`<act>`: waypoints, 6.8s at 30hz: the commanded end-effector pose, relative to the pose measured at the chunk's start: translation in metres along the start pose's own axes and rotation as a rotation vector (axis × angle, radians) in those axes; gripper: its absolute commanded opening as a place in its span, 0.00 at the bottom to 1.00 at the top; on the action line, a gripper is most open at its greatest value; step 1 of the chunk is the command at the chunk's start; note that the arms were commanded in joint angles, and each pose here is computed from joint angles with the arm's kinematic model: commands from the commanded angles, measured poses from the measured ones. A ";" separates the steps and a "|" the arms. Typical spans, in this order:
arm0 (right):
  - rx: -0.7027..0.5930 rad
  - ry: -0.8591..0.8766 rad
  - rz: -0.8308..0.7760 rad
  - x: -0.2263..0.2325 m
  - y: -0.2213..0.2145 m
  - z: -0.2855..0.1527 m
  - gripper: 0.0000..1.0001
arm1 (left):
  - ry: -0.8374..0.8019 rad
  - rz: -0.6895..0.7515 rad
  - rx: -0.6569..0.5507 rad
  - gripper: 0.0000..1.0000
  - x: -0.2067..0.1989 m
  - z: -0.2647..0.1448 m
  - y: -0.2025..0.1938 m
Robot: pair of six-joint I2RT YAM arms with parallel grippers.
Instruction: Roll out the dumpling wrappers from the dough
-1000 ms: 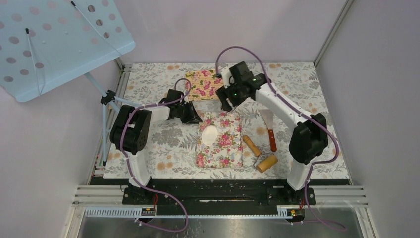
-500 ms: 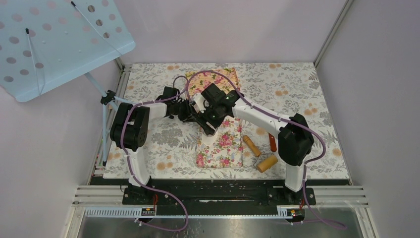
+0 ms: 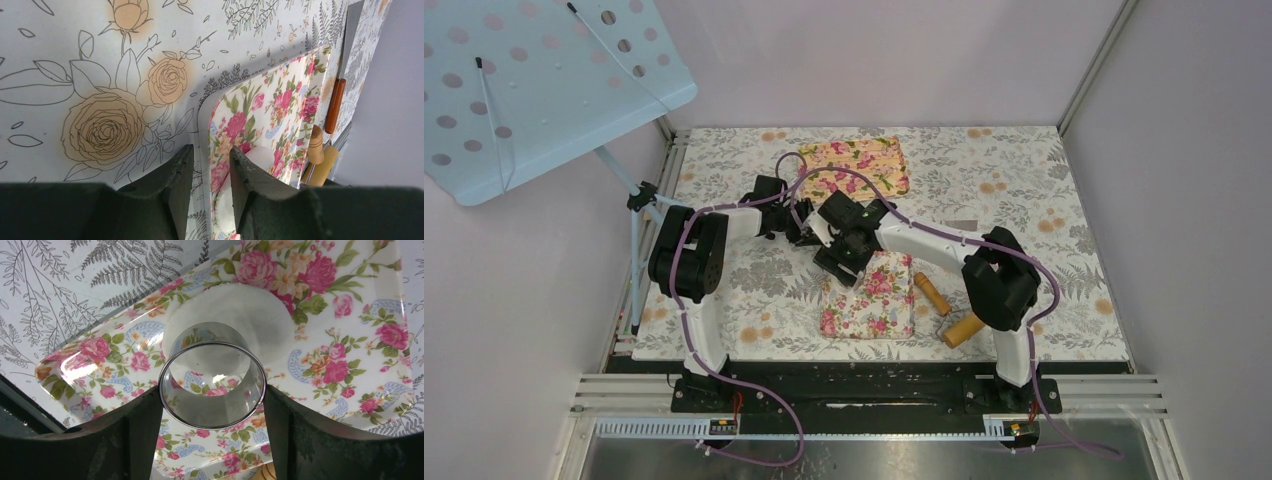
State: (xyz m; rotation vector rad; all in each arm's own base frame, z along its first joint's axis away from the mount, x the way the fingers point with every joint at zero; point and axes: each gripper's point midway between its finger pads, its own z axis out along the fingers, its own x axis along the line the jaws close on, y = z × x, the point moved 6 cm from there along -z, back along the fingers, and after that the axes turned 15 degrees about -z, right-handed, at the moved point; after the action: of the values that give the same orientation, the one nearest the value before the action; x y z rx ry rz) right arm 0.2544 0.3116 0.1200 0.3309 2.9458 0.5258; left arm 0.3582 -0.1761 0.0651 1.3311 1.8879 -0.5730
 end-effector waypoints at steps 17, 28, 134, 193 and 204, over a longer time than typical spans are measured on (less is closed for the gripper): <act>-0.028 -0.060 -0.050 0.001 0.021 0.011 0.34 | 0.055 -0.007 -0.007 0.33 0.021 0.007 -0.003; -0.025 -0.076 -0.059 -0.002 0.023 0.013 0.34 | 0.052 -0.011 -0.006 0.33 0.021 0.007 -0.002; 0.292 0.199 0.086 0.032 -0.037 0.077 0.19 | 0.055 -0.069 0.004 0.04 0.015 -0.005 -0.017; 0.507 0.198 0.052 0.035 -0.064 0.054 0.20 | 0.082 -0.048 -0.047 0.03 0.012 -0.010 -0.018; 0.545 0.163 0.090 0.039 -0.078 0.046 0.17 | 0.125 -0.043 -0.055 0.00 0.015 -0.006 -0.019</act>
State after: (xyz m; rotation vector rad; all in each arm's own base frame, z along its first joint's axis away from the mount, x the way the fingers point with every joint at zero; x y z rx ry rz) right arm 0.2612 0.3215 0.0902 0.3924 2.9898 0.3120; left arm 0.3346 -0.1785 0.0630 1.3005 1.9642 -0.5962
